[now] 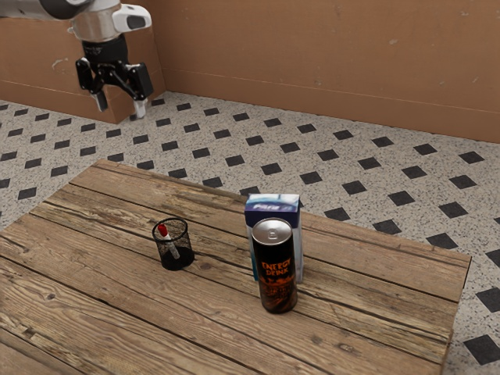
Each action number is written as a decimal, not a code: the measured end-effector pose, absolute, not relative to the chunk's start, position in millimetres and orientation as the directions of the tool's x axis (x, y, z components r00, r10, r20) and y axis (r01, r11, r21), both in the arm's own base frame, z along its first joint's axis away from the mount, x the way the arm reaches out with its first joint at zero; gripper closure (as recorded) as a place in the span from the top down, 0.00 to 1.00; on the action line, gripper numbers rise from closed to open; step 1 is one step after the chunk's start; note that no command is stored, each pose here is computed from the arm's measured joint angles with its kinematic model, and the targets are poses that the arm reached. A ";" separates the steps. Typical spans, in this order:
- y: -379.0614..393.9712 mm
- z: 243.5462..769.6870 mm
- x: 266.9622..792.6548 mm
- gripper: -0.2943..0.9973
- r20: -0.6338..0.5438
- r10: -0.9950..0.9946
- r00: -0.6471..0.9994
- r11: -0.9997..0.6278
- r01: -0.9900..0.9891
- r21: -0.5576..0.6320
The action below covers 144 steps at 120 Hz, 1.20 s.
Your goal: Take the marker out of the pen holder and place it to the left of the pen holder.
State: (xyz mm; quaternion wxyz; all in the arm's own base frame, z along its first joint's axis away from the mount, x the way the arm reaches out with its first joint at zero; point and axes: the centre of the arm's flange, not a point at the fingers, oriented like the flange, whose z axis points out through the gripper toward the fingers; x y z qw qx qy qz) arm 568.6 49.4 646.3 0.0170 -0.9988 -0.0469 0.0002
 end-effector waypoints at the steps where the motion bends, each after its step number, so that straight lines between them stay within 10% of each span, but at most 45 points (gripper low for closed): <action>1: 49.0 647.4 568.6 0.77 0.003 0.093 0.996 -0.995 0.093 -0.034; 58: 40.2 466.8 672.4 0.77 -0.068 0.098 0.993 -0.995 0.097 -0.020; 144: 32.2 375.9 511.1 0.77 0.337 0.008 0.941 -1.000 0.008 0.001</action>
